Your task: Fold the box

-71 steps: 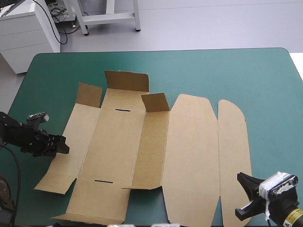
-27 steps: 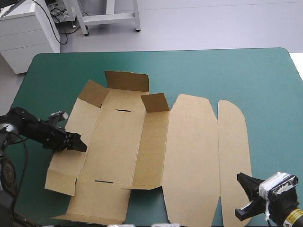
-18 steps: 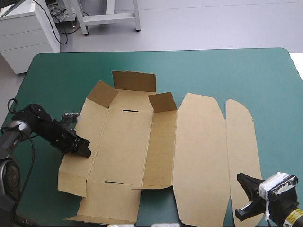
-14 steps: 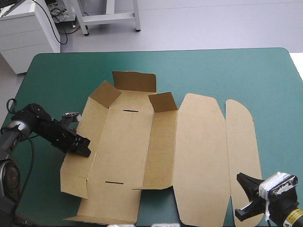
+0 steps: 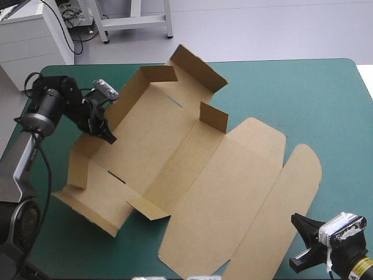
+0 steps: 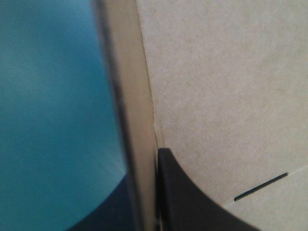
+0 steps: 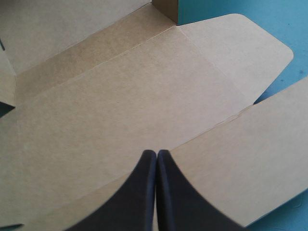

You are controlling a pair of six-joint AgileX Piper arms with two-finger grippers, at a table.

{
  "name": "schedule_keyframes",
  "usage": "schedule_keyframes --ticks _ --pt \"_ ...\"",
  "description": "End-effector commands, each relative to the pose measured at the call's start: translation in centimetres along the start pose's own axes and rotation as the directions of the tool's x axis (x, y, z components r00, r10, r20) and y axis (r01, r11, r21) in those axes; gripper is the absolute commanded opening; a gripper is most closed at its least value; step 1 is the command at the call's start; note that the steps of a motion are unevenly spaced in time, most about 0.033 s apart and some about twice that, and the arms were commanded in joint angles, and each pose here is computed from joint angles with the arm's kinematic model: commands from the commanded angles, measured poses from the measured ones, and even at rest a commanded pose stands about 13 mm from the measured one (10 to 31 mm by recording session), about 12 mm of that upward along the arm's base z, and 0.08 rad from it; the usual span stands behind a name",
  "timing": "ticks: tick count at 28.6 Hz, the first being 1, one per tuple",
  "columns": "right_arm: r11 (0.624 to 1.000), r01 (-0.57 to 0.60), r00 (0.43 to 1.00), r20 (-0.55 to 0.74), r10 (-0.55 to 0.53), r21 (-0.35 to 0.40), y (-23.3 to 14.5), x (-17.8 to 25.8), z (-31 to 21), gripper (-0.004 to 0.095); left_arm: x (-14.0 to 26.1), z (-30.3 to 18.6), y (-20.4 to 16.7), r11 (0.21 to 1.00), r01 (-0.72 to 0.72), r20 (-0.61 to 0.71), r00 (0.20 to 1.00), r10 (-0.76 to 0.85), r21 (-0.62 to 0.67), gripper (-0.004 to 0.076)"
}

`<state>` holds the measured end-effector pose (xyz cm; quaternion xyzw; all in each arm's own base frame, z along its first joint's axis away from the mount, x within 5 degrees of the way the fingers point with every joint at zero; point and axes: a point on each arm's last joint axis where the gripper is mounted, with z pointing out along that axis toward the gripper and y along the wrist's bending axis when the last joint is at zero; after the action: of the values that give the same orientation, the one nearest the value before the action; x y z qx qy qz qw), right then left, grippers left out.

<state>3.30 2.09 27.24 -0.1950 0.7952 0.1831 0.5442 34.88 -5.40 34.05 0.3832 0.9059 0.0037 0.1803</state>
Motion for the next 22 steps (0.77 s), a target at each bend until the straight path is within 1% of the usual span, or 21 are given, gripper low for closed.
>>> schedule_keyframes --ticks 1,2,5,9,11,13,15,17,22 --pt "1.000 0.007 0.996 0.088 -0.007 -0.001 0.1 -1.3 -0.3 -0.0015 -4.5 -6.0 -2.1 0.954 -0.186 0.119 0.969 0.218 -0.234 -0.0008" --pt "1.000 0.007 0.996 0.088 -0.007 -0.001 0.1 -1.3 -0.3 -0.0015 -6.0 -7.0 -3.0 0.920 -0.242 0.135 0.946 0.294 -0.309 -0.0008" --pt "1.000 0.007 0.996 0.088 -0.007 -0.001 0.1 -1.3 -0.3 -0.0015 -8.7 -7.9 -5.8 0.833 -0.371 0.123 0.882 0.454 -0.411 -0.0008" --pt "1.000 0.007 0.996 0.088 -0.007 -0.001 0.1 -1.3 -0.3 -0.0015 -10.6 -7.1 -10.1 0.717 -0.524 0.044 0.793 0.607 -0.460 -0.0008" --pt "1.000 0.007 0.996 0.088 -0.007 -0.001 0.1 -1.3 -0.3 -0.0015 -11.2 -6.4 -12.6 0.641 -0.597 -0.013 0.736 0.677 -0.483 -0.0008" --pt "1.000 0.007 0.996 0.088 -0.007 -0.001 0.1 -1.3 -0.3 -0.0015 -11.5 -6.1 -14.9 0.579 -0.638 -0.056 0.695 0.717 -0.507 -0.0008" --pt "1.000 0.007 0.996 0.088 -0.007 -0.001 0.1 -1.3 -0.3 -0.0015 -11.5 -5.6 -16.6 0.534 -0.665 -0.092 0.666 0.740 -0.522 -0.0008" --pt "1.000 0.007 0.996 0.088 -0.007 -0.001 0.1 -1.3 -0.3 -0.0015 -11.3 -5.1 -18.1 0.500 -0.689 -0.117 0.640 0.759 -0.525 -0.0008" --pt "1.000 0.007 0.996 0.088 -0.007 -0.001 0.1 -1.3 -0.3 -0.0015 -9.8 -3.5 -20.7 0.432 -0.720 -0.113 0.573 0.812 -0.544 -0.0008"
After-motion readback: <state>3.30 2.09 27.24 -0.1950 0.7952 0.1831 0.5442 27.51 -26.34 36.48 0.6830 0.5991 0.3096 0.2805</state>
